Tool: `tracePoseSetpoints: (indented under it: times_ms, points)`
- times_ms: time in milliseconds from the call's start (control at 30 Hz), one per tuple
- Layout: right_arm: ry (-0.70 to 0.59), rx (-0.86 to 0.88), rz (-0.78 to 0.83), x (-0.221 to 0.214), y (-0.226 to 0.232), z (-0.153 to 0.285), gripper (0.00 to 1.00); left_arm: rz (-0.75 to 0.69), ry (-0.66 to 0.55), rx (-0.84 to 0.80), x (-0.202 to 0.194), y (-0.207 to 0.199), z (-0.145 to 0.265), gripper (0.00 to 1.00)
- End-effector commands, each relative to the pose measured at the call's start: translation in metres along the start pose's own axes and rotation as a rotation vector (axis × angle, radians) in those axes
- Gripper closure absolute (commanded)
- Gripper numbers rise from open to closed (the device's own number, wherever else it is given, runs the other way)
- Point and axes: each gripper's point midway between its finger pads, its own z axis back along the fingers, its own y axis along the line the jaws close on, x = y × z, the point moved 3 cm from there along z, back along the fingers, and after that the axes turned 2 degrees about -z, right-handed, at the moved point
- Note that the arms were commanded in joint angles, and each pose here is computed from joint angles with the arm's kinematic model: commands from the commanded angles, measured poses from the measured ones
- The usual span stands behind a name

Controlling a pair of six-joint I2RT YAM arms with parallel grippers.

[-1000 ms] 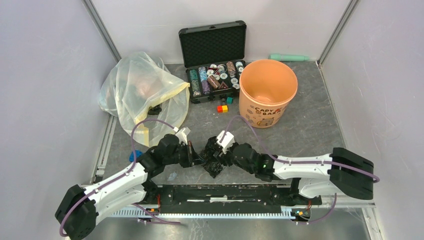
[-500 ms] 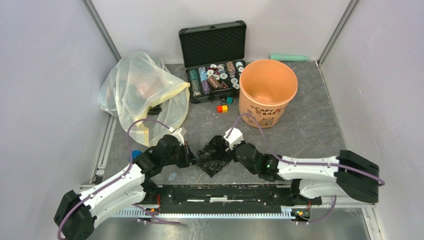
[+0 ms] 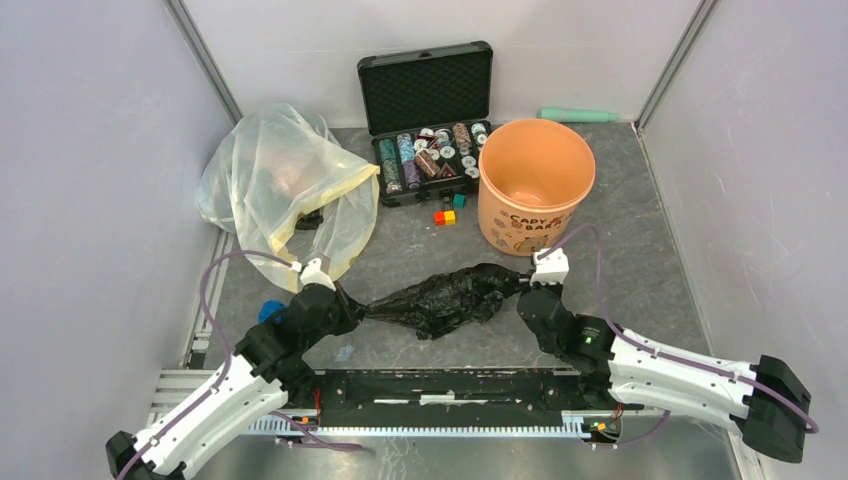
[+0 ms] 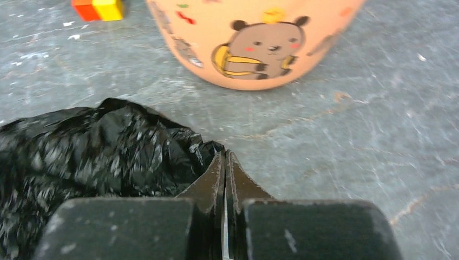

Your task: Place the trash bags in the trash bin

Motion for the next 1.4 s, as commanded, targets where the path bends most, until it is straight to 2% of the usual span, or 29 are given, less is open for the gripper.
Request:
tracePoseSetpoints:
  times_ms: [0,167,533,700,900,1067,1167,1300,1367]
  points:
    - [-0.003,-0.171,-0.051,-0.009,-0.035,0.005,1.00,0.098,-0.139,0.076,0.019,0.014,0.011,0.98]
    - [-0.015,-0.238,-0.092,-0.010,-0.048,0.008,1.00,0.122,-0.201,0.118,0.027,0.024,0.024,0.98]
    - [-0.038,-0.293,-0.048,0.011,-0.055,0.013,1.00,0.097,-0.311,0.075,0.060,0.006,0.048,0.98]
    - [0.011,-0.024,0.061,0.014,-0.013,0.006,1.00,0.024,-0.320,-0.006,0.074,-0.018,0.054,0.98]
    - [0.019,0.080,0.044,0.023,0.002,0.011,0.97,-0.059,-0.252,0.003,0.077,-0.037,0.037,0.98]
    - [0.084,0.209,0.075,0.008,0.016,0.017,0.97,-0.088,-0.243,0.076,0.086,-0.040,0.027,0.98]
    - [0.105,0.158,0.059,0.002,0.005,0.019,0.97,-0.092,-0.266,0.124,0.099,-0.045,0.029,0.98]
    - [0.066,-0.027,-0.024,0.009,-0.027,0.023,1.00,-0.097,-0.329,0.196,0.125,-0.050,0.040,0.98]
    - [0.038,-0.042,-0.067,0.014,-0.033,0.027,1.00,-0.099,-0.370,0.219,0.139,-0.054,0.049,0.98]
